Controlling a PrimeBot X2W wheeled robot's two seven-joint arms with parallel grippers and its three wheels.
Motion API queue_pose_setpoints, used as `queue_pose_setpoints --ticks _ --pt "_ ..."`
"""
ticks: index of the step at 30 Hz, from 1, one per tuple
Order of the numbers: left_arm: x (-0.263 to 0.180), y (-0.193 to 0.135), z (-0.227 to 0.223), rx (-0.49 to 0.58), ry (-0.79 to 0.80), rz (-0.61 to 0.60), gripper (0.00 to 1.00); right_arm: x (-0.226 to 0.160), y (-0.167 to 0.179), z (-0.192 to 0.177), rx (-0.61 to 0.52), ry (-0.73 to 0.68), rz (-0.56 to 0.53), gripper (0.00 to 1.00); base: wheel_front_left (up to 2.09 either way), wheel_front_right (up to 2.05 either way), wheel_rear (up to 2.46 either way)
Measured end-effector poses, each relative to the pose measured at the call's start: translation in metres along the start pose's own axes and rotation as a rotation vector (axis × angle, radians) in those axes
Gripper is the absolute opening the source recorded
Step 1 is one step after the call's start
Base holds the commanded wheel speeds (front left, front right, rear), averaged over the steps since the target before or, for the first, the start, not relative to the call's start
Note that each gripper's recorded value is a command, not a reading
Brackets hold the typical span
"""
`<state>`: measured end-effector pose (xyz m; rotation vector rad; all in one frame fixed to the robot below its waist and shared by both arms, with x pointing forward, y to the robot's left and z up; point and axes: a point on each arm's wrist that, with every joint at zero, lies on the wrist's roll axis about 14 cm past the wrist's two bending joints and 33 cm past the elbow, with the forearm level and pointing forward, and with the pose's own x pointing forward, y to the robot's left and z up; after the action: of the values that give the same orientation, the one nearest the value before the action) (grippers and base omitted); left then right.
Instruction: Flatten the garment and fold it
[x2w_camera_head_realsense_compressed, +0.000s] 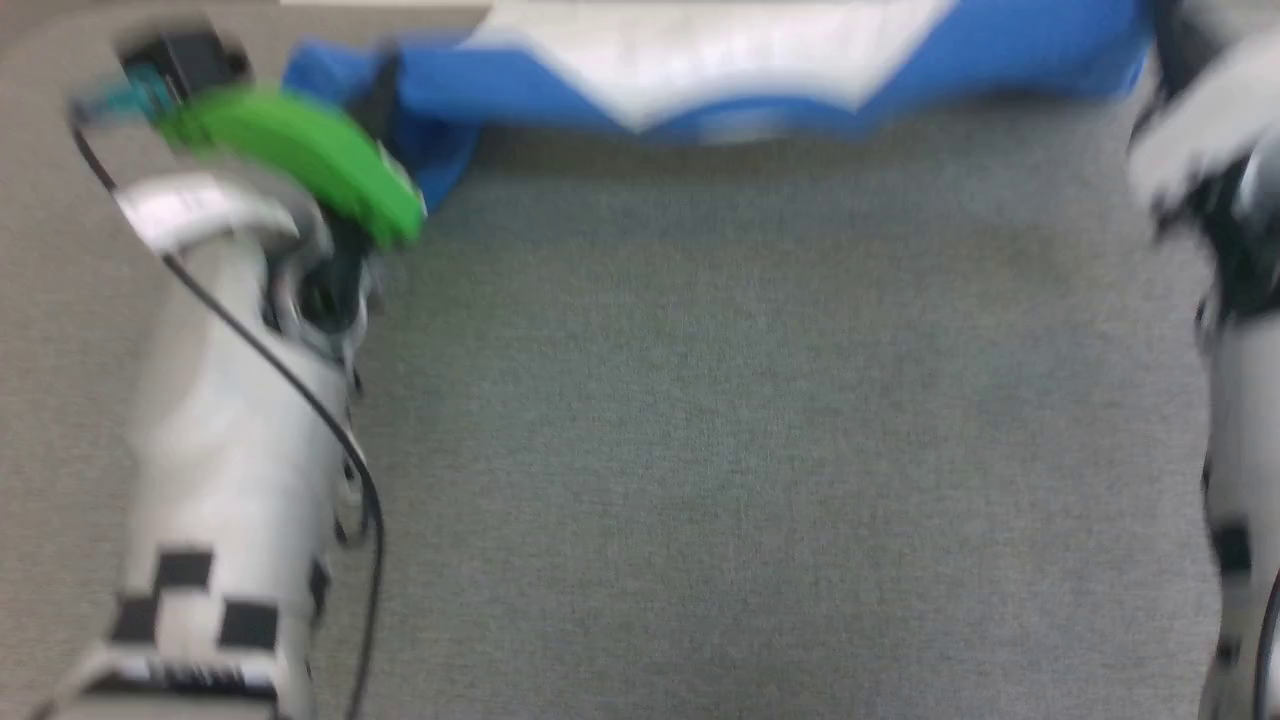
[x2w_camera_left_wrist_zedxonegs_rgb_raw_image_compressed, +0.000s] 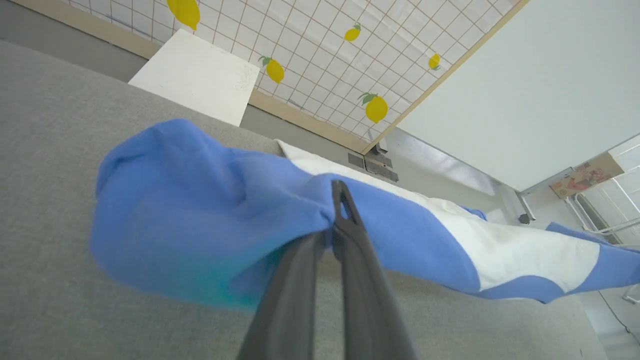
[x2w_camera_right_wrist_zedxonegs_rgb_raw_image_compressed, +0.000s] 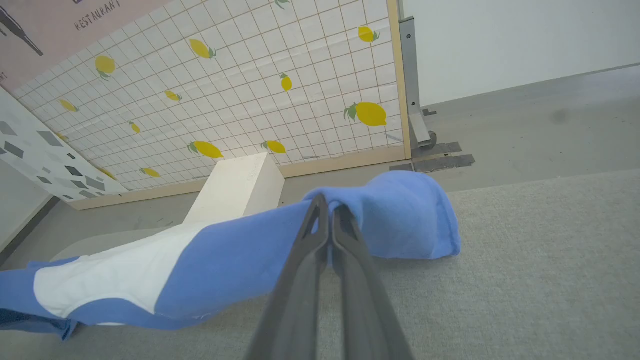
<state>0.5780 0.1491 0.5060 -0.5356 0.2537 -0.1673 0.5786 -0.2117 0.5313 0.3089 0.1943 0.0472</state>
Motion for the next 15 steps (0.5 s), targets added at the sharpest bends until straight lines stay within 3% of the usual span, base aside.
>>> queue_pose_setpoints --ticks 5,15 --pt "-0.054 0.004 -0.031 -0.081 0.037 0.012 0.0 -0.063 -0.016 -0.041 0.082 0.05 -0.039 0.0 0.0 0.0 0.0" --pt "-0.168 0.011 -0.089 -0.189 0.1 0.08 0.0 -0.173 -0.028 -0.083 0.098 0.12 -0.104 0.0 0.0 0.0 0.0"
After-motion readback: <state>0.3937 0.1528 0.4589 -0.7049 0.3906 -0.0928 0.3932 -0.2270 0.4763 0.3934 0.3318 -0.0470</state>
